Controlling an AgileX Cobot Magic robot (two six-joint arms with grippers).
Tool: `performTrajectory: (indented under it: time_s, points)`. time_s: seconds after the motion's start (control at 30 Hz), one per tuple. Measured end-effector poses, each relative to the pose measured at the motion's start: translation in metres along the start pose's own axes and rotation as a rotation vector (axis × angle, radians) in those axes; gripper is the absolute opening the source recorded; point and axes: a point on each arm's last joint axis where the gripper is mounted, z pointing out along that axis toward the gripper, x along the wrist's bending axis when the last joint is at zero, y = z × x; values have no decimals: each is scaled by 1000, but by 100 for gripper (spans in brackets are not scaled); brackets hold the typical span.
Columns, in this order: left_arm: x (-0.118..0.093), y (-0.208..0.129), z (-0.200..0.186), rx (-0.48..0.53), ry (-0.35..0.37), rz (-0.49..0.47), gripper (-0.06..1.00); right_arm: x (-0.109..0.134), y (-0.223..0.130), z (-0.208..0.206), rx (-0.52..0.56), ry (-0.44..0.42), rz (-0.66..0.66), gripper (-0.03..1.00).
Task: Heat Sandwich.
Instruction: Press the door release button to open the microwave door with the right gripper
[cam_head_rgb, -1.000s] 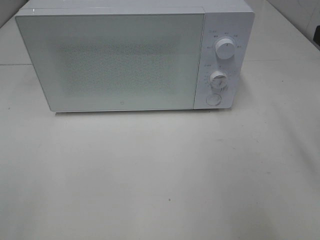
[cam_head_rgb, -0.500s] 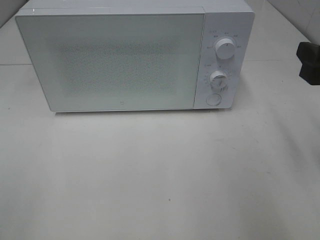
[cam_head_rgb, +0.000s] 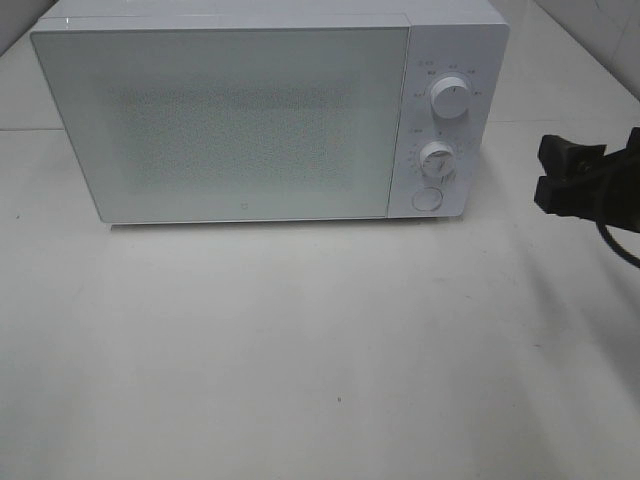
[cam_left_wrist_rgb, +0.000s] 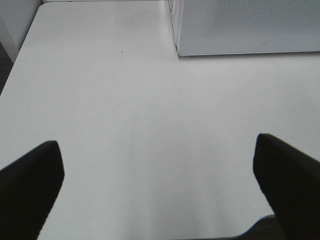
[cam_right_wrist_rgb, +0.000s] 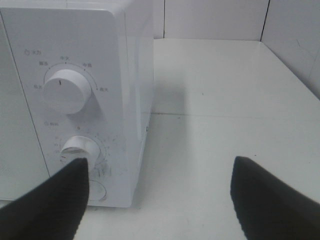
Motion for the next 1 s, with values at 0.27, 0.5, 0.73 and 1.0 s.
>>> performTrajectory:
  time_s: [0.27,0.5,0.73,1.0]
  points:
    - [0,0,0,0,0,0,97,24,-15,4,6,18,1,76]
    - [0,0,0,0,0,0,97,42,-32,4,40,6,0,76]
    - [0,0,0,0,0,0,97,58,-49,1,85,7,-24,76]
    - [0,0,0,0,0,0,97,60,-49,1,88,2,-20,76]
